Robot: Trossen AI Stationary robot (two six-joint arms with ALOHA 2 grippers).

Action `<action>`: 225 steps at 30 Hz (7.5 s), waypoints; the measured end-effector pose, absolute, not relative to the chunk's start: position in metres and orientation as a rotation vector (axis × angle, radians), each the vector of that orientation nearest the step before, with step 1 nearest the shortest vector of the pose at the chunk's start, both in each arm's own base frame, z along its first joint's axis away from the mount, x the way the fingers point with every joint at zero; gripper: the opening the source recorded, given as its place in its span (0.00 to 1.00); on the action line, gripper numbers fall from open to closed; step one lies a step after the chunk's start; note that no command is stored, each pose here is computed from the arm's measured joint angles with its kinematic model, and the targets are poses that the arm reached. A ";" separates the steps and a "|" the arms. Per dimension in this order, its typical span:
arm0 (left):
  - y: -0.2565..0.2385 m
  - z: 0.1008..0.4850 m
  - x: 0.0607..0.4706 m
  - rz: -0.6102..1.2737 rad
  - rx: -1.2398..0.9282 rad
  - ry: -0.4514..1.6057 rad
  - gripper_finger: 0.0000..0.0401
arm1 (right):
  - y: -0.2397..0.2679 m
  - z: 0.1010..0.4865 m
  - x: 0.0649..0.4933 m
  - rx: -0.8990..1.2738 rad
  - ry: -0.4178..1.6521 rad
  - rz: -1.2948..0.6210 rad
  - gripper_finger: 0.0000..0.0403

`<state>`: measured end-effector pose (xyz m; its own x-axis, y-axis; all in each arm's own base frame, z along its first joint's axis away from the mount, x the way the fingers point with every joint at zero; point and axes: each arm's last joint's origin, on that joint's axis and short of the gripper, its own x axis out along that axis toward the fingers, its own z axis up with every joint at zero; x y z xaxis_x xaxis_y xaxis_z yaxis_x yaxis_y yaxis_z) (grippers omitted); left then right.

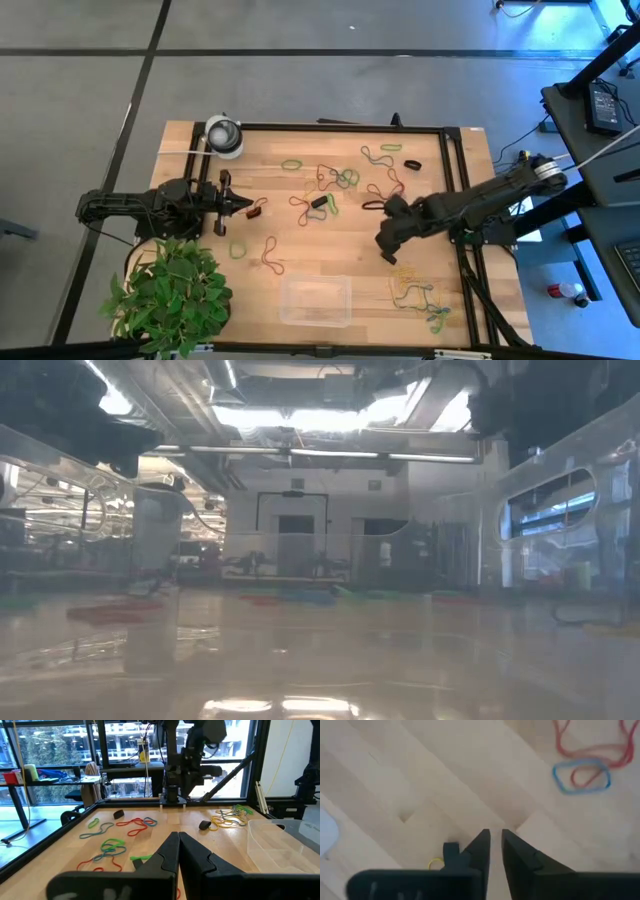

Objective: Pick and place rubber bands into bin
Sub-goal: Put the black rubber band into the transparent bin

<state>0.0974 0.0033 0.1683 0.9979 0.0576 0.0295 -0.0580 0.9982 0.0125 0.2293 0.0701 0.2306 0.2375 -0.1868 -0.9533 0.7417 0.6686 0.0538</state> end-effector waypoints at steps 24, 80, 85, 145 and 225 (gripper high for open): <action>0.003 0.168 0.097 0.058 0.013 -0.030 0.01 | 0.101 0.146 0.260 0.621 1.478 -0.711 0.42; 0.003 0.168 0.097 0.058 0.013 -0.029 0.01 | 0.153 0.240 0.247 0.502 1.190 -0.565 0.04; 0.003 0.168 0.097 0.058 0.013 -0.029 0.01 | 0.153 0.233 0.248 0.587 1.158 -0.604 0.07; 0.003 0.168 0.097 0.058 0.013 -0.022 0.01 | 0.137 0.185 0.296 0.674 1.024 -0.599 0.16; 0.003 0.168 0.097 0.057 0.013 -0.029 0.01 | 0.240 0.177 0.443 0.472 1.199 -0.365 0.32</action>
